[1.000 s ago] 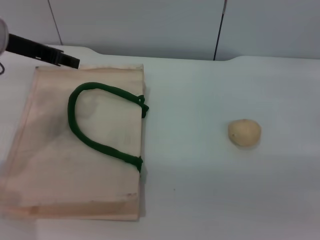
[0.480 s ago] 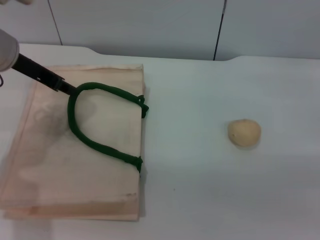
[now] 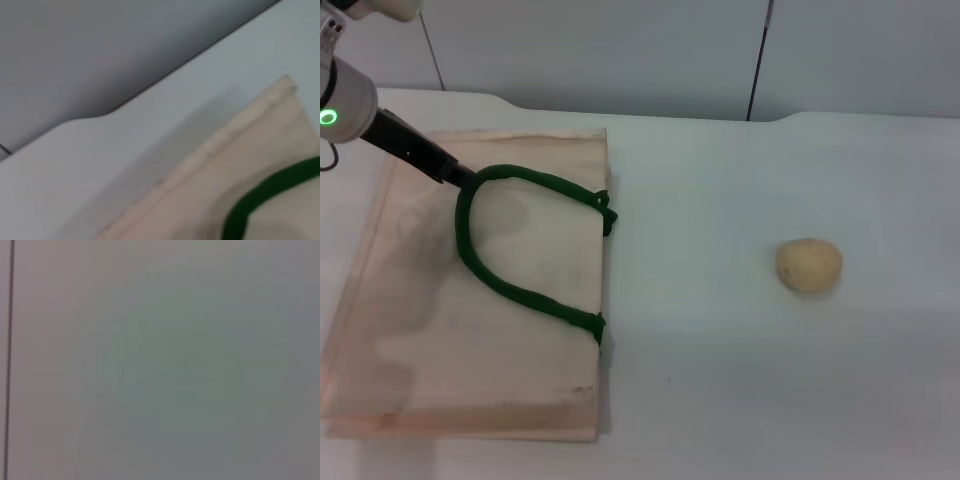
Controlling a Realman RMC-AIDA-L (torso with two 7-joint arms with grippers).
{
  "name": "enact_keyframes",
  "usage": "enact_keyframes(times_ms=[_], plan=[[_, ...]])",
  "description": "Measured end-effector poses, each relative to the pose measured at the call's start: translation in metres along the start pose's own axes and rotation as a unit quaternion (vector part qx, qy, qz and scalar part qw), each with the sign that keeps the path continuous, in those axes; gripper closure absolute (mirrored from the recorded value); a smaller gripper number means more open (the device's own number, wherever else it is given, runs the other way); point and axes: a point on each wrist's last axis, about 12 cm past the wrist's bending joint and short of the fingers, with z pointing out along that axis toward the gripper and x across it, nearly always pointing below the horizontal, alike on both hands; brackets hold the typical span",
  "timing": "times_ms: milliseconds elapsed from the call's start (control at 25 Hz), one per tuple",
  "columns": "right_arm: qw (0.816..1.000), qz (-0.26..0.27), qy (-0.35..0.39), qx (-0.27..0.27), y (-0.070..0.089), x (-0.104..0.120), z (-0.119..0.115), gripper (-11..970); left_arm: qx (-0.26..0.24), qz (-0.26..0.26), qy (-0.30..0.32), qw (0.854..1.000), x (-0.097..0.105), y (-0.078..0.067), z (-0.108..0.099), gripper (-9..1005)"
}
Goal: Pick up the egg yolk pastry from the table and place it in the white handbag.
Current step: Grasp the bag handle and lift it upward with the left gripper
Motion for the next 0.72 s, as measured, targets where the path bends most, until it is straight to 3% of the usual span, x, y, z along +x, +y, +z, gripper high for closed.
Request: enact_keyframes(times_ms=[720], plan=[[1.000, -0.003, 0.002, -0.007, 0.002, 0.000, 0.000, 169, -0.010, 0.014, -0.021, 1.000, -0.001, -0.005, 0.022, 623]])
